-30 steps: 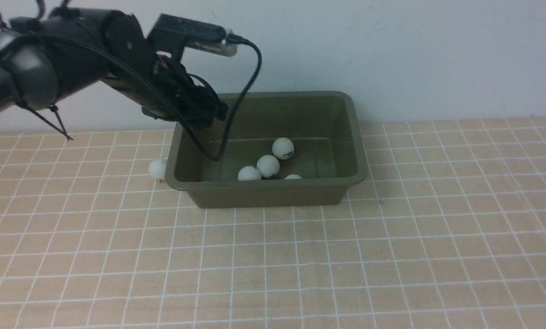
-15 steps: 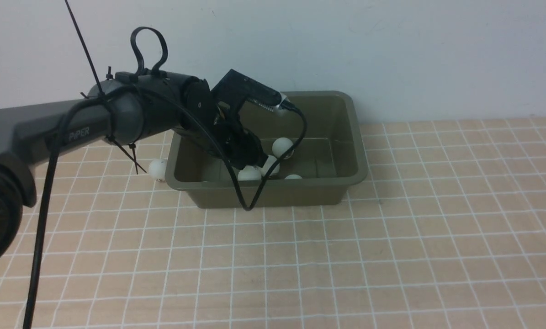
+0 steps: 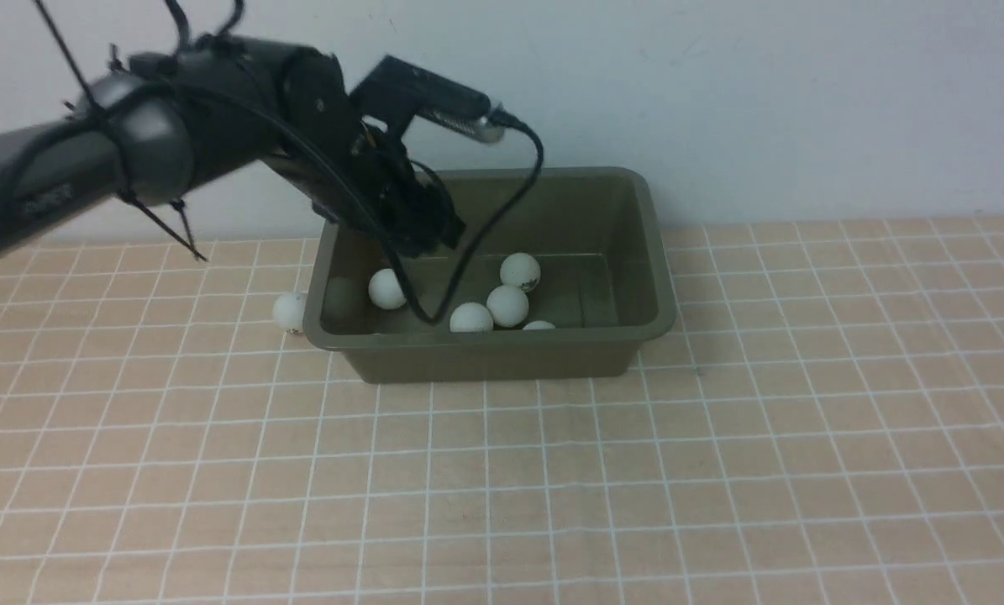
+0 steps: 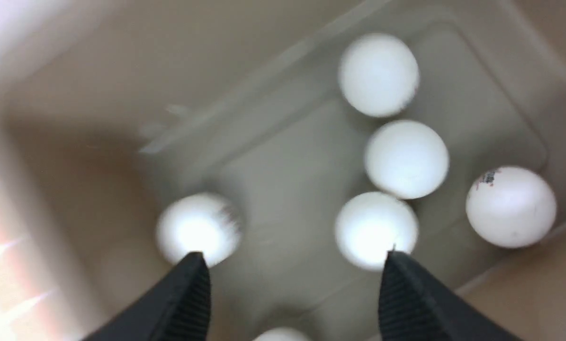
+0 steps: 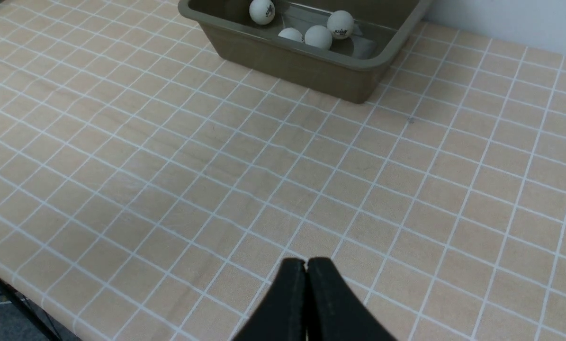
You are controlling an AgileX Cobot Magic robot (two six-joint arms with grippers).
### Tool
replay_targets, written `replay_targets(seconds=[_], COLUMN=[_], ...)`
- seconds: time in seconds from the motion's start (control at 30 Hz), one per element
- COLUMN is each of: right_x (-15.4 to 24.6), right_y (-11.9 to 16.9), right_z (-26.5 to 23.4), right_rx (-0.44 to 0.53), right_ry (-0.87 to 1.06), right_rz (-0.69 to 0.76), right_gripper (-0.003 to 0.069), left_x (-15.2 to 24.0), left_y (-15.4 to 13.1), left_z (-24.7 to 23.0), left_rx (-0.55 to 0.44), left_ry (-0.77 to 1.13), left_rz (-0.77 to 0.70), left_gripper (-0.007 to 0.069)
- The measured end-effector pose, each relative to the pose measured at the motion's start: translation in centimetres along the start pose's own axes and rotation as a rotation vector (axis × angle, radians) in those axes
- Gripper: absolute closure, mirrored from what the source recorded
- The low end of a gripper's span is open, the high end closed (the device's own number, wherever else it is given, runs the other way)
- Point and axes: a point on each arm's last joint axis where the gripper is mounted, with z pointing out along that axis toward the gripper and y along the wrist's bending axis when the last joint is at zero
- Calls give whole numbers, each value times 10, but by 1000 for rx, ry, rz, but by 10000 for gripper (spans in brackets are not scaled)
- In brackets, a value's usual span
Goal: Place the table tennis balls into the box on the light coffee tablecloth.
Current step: 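Drop the ball into the bin, then reach for and grasp a ping pong ball on the table beside the basket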
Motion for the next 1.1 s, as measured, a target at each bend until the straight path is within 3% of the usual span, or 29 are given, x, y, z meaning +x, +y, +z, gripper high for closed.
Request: replay_targets(seconds=[0.13, 0.17, 0.2, 0.37, 0.6, 1.0, 1.1], right_x=[0, 0, 0, 0, 0, 1, 1], right_y=[0, 0, 0, 0, 0, 1, 2], right_z=[0, 0, 0, 0, 0, 0, 0], right_rx=[3, 3, 3, 4, 4, -11, -19], right_ry=[0, 0, 0, 0, 0, 6, 8], right_rz=[-1, -1, -1, -19, -28, -20, -16], right_gripper=[675, 675, 675, 675, 675, 675, 675], left_x=[9, 9, 20, 54, 67, 85, 85], left_y=[60, 60, 84, 134, 148, 154, 152], left_z=[-52, -53, -60, -58, -21, 31, 37], left_rx=[-79, -76, -90, -8, 144, 177, 210], left_ry=[25, 28, 61, 113, 87, 113, 92], left_rz=[-145, -147, -220, -437, -522, -546, -520], left_gripper=[288, 289, 295, 296, 296, 295, 262])
